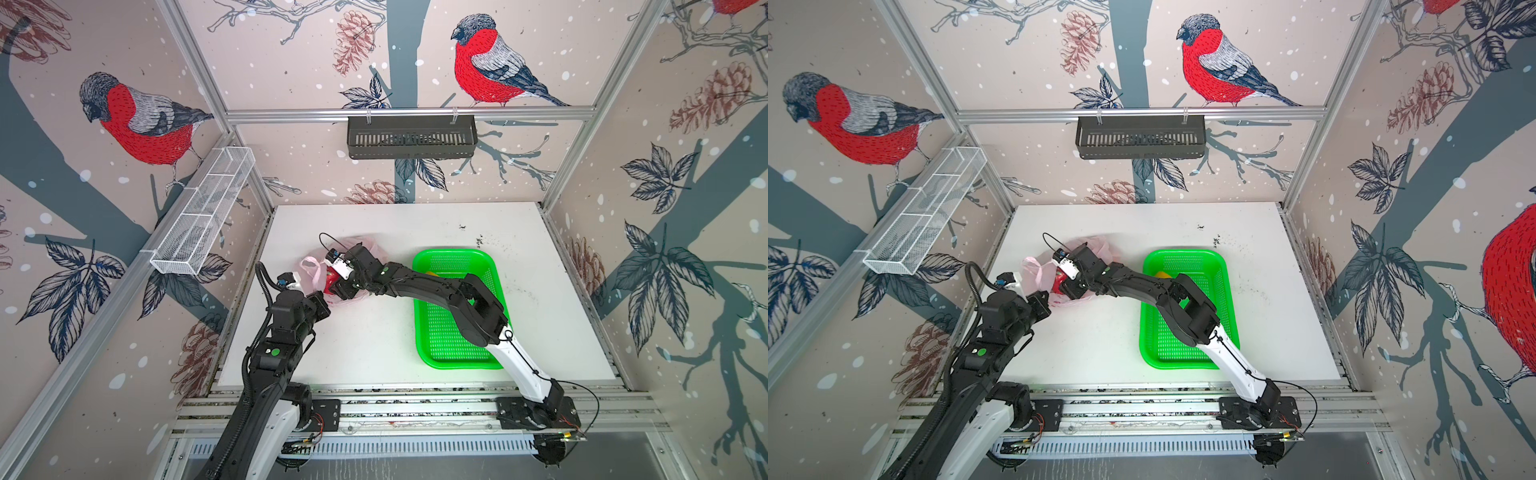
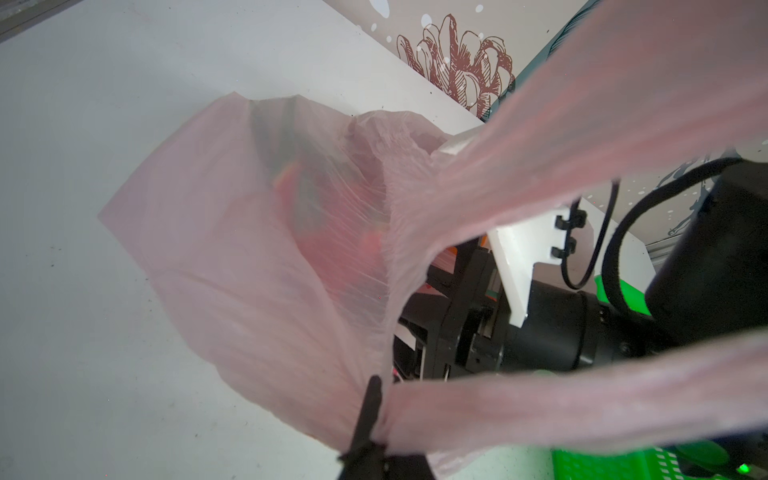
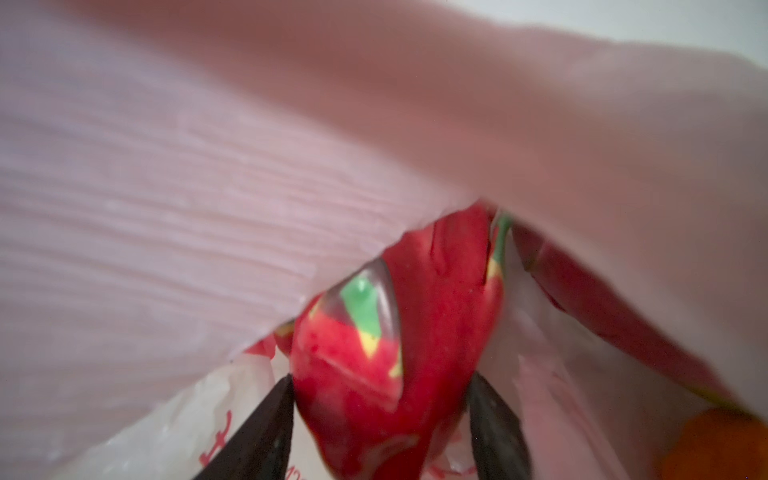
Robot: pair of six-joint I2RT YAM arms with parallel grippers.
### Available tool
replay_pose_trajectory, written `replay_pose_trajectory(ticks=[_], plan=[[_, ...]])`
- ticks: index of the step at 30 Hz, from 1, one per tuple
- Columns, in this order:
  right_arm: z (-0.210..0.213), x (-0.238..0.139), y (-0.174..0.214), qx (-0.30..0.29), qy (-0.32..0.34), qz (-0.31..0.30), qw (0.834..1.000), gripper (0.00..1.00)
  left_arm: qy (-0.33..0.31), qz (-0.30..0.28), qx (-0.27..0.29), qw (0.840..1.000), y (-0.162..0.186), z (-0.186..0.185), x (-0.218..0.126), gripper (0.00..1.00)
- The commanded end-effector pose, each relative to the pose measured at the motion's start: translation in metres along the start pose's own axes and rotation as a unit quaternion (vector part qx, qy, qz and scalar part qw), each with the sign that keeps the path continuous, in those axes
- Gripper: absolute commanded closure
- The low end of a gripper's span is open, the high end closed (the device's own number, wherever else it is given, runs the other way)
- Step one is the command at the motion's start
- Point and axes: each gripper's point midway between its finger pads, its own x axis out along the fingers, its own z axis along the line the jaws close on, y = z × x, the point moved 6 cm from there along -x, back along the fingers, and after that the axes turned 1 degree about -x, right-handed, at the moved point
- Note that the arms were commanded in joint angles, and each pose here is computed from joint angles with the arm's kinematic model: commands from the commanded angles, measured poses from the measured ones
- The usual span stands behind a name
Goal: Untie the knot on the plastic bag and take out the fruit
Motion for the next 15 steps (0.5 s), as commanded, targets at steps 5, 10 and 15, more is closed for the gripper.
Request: replay_pose_trajectory(ticks=[5, 10, 15], plan=[[0.001, 0.000, 0.005, 0.016, 0.011, 0.015, 1.000, 0.44, 0.001, -0.019, 0.000, 1.000, -0.004, 0.000, 0.000, 1.00], [0.003, -0.001, 0.007, 0.024, 0.010, 0.016, 1.000, 0.46, 0.003, -0.021, 0.002, 1.000, -0.004, 0.000, 0.000, 1.00], [0.011, -0.005, 0.001, 0.021, 0.013, -0.002, 1.000, 0.38, 0.011, -0.020, 0.006, 1.000, -0.005, -0.003, -0.002, 1.00]])
